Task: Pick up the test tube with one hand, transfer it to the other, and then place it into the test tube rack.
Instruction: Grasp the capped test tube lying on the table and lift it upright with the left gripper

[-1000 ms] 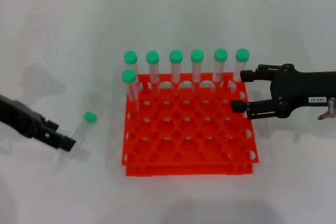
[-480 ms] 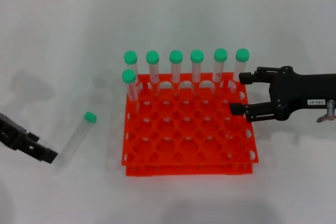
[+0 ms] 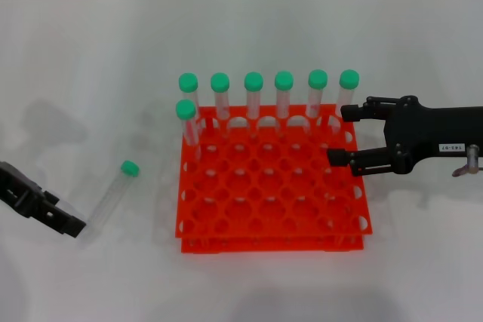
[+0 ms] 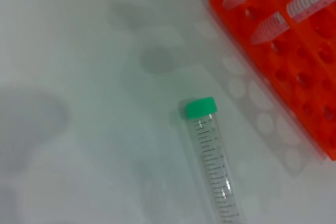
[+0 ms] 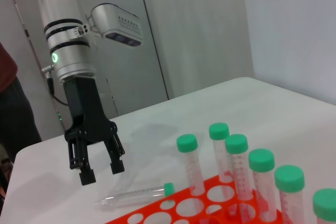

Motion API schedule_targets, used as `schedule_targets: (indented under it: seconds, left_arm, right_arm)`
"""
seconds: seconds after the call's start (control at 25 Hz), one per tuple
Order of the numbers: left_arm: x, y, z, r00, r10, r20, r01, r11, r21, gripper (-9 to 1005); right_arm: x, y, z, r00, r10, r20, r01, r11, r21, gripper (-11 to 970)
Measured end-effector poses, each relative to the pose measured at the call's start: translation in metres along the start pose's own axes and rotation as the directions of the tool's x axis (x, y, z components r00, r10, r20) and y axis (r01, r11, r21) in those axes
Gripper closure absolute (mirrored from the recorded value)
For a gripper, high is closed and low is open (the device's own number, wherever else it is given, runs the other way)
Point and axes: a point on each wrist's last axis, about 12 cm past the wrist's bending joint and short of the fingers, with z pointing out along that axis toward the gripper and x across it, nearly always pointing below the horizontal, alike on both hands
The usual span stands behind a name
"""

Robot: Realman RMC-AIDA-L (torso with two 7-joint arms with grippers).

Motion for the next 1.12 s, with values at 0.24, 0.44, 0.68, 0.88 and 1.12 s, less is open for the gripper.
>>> schedule_targets:
  seconds: [0.24, 0.44, 0.68, 0.88, 1.12]
  left_arm:
    - [-0.009, -0.003, 0.008, 0.999, 0.029, -0.027, -0.028, 1.000, 0.010, 120]
    - [-0.016, -0.004, 0.008, 0.998, 0.048, -0.032, -0.048, 0.999, 0.002, 120]
    - [-0.025, -0.008, 0.012, 0.996, 0.068, -0.056, -0.067, 0.998, 0.003, 121]
    - [-0.032, -0.011, 0.018, 0.994, 0.083, -0.074, -0.083, 0.996, 0.011, 121]
    - [-0.034, -0.012, 0.020, 0.993, 0.082, -0.087, -0.082, 0.997, 0.006, 122]
  right_arm:
    - [0.000, 0.001, 0.001, 1.000, -0.002, 0.000, 0.002, 1.000, -0.005, 101]
    - [0.000, 0.001, 0.002, 1.000, -0.002, -0.002, 0.002, 1.000, -0.005, 101]
    - [0.000, 0.001, 0.002, 1.000, -0.002, -0.002, 0.002, 1.000, -0.006, 102]
    - [0.002, 0.001, 0.002, 1.000, -0.003, -0.004, 0.002, 1.000, -0.007, 102]
    - [0.002, 0.001, 0.002, 1.000, -0.004, -0.003, 0.004, 1.000, -0.006, 102]
